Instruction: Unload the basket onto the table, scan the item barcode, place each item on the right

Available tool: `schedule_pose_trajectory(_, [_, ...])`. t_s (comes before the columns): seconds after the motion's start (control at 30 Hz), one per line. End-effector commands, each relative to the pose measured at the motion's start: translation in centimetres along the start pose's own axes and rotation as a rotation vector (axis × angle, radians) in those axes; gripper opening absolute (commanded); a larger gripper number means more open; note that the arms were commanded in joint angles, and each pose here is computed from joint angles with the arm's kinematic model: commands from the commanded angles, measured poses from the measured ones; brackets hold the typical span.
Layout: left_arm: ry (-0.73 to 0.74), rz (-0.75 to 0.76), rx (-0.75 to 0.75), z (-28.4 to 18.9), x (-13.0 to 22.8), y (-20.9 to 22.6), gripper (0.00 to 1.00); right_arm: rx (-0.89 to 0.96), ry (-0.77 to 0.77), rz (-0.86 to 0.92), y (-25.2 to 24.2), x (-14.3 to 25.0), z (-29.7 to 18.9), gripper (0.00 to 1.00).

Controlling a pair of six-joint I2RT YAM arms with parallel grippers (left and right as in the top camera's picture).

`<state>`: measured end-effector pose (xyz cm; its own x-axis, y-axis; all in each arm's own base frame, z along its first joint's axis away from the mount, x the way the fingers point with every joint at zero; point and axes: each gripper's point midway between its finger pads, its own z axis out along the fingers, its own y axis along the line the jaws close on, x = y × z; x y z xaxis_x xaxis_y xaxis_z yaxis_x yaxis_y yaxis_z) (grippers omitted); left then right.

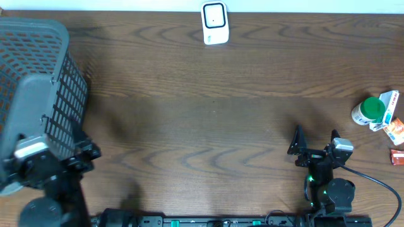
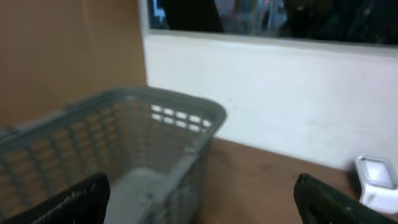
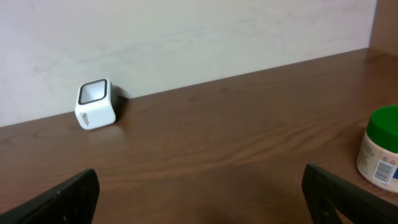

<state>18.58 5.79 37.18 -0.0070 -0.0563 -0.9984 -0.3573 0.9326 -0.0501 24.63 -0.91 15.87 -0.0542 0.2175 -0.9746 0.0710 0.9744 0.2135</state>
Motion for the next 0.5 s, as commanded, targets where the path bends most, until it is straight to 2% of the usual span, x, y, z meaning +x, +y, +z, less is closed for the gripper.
schedule_pose_trajectory(0.0, [-0.046, -0.121, 0.081, 0.2, 3.1, -1.2, 0.95, 0.001, -0.001, 0.01, 0.0, 0.0, 0.0, 0.99])
schedule_pose_trajectory(0.2, [-0.104, -0.142, 0.179, 1.7, 7.7, -3.1, 0.95, 0.001, -0.001, 0.01, 0.0, 0.0, 0.0, 0.99])
schedule_pose_trajectory(0.47, [-0.016, -0.213, 0.188, 3.5, 14.1, -3.6, 0.95, 0.001, -0.001, 0.01, 0.0, 0.0, 0.0, 0.99])
